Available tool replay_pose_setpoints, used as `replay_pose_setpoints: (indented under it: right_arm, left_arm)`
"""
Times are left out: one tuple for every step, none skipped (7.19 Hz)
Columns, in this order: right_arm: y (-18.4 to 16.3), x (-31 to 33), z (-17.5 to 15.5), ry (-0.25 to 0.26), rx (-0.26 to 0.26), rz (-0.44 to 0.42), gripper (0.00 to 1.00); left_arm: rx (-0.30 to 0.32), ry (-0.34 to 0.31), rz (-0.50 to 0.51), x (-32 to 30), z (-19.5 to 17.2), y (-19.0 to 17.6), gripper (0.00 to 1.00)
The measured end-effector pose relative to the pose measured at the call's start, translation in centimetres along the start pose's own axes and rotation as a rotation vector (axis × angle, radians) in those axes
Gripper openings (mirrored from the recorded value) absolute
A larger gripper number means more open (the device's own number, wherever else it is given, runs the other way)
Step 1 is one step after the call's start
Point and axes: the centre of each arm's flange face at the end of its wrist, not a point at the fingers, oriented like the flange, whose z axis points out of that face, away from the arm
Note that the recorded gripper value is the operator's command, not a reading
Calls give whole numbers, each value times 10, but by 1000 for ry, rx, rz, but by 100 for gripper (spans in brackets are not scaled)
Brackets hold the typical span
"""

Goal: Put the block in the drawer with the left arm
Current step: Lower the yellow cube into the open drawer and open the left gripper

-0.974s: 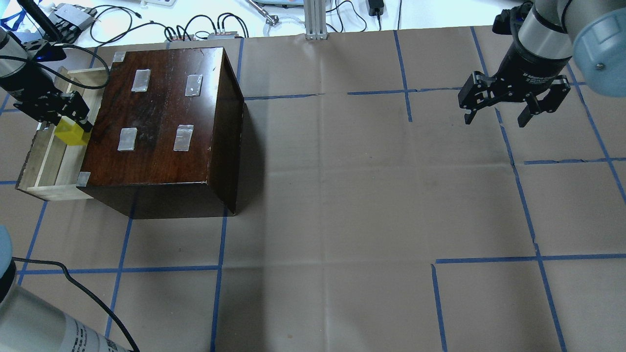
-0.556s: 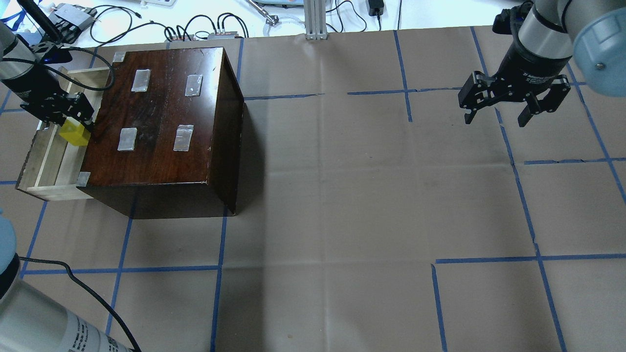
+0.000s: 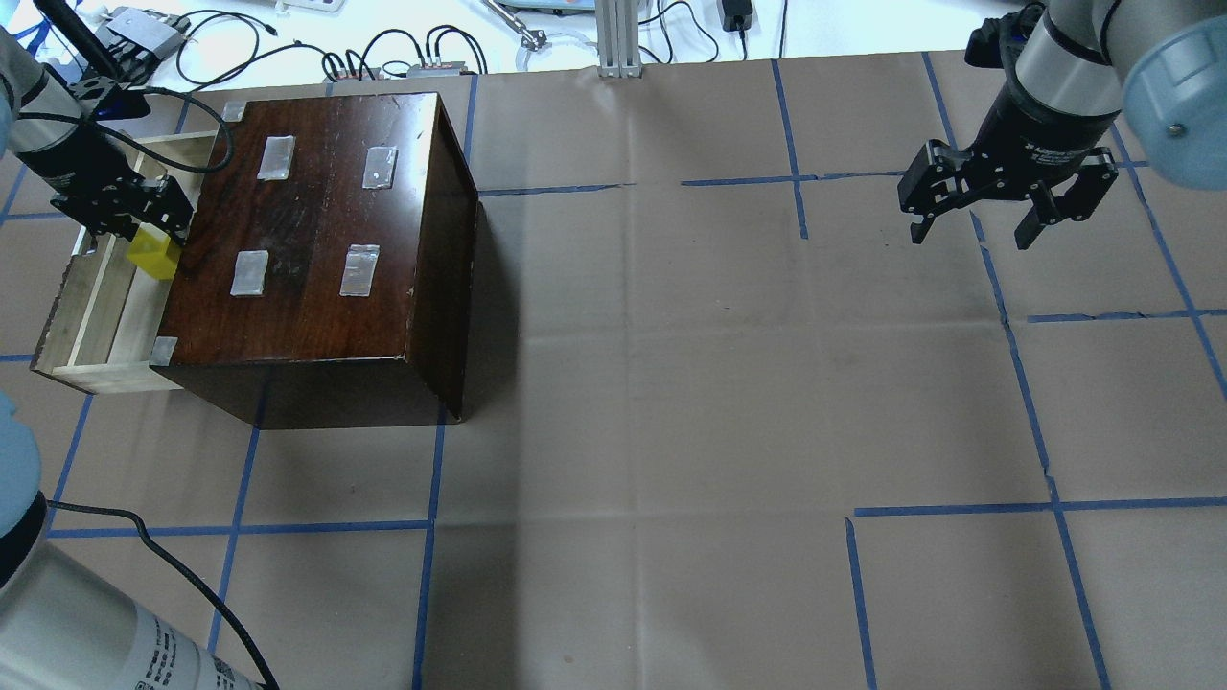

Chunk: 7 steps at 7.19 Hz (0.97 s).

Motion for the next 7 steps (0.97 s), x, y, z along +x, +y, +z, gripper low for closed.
replay_pose_setpoints:
  right_arm:
    - [0,0,0,0,0,0,100]
    - [0,0,0,0,0,1,100]
    - [0,0,0,0,-1,1,100]
    - [0,0,0,0,-1,0,100]
    - [0,0,0,0,-1,0,100]
    - [0,0,0,0,0,1,100]
    - [0,0,0,0,0,0,100]
  left_arm:
    - [-3,-1,1,1,1,0,63]
    - [-4,0,2,1,2,0,76]
    - [-4,2,2,2,2,1,77]
    - [-2,2,2,3,1,1,77]
    - [1,0,2,3,-1,2,77]
    - [6,-2,3,4,-4,3,77]
    - [14,-10,6,5,-12,5,77]
